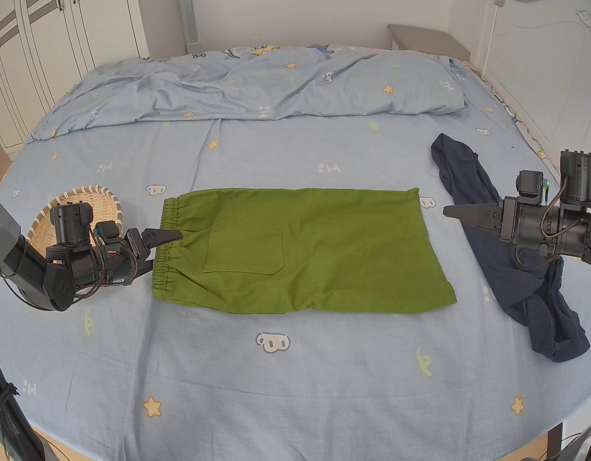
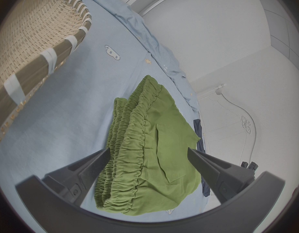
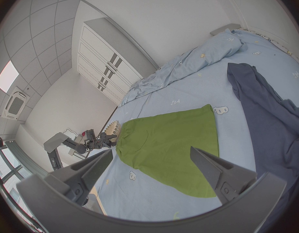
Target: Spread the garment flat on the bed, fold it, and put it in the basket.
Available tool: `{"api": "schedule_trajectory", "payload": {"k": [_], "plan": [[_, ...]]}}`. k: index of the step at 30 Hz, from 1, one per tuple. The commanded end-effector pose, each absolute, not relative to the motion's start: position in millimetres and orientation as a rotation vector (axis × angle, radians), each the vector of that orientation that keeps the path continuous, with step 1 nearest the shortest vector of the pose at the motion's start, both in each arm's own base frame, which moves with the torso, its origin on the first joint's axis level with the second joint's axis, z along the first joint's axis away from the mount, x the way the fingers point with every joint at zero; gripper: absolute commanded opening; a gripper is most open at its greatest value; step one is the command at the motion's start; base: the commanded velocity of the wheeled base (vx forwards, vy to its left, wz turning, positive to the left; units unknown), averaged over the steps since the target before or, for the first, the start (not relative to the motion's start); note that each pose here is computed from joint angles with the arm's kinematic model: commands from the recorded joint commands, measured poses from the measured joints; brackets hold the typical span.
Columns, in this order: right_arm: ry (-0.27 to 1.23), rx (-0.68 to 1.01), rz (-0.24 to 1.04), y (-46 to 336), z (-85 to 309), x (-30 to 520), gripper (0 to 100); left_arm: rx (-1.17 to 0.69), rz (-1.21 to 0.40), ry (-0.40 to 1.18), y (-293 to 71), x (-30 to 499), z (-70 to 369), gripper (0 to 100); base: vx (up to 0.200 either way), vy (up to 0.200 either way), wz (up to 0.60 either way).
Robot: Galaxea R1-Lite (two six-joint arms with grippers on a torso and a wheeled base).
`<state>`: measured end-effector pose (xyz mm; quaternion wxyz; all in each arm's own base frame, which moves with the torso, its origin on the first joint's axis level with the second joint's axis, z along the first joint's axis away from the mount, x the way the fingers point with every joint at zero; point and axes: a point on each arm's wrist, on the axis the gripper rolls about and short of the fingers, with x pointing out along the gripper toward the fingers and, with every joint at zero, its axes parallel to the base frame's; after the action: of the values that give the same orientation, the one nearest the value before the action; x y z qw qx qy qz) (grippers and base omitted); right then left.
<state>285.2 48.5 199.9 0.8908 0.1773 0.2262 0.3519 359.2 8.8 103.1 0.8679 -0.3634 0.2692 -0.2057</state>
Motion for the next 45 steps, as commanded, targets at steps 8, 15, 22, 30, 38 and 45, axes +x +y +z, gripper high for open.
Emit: {"api": "schedule_trajectory", "payload": {"k": [8,15,22,30,38,45], "plan": [[0.454,0.365,0.737,49,199,285,100,-0.76,-0.433,0.592,3,362,93,100,0.0,0.0,0.0],[0.452,0.364,0.739,49,199,285,100,-0.725,-0.428,0.596,6,365,86,100,0.0,0.0,0.0],[0.457,0.364,0.744,51,198,284,100,-0.72,-0.423,0.596,7,365,84,100,0.0,0.0,0.0],[0.461,0.364,0.748,52,197,284,100,-0.647,-0.354,0.599,6,371,69,100,0.0,0.0,0.0],[0.46,0.362,0.753,54,197,284,100,-0.646,-0.363,0.601,3,371,69,100,0.0,0.0,0.0],[0.464,0.362,0.757,55,196,284,100,-0.652,-0.394,0.603,-7,371,72,100,0.0,0.0,0.0]]}}
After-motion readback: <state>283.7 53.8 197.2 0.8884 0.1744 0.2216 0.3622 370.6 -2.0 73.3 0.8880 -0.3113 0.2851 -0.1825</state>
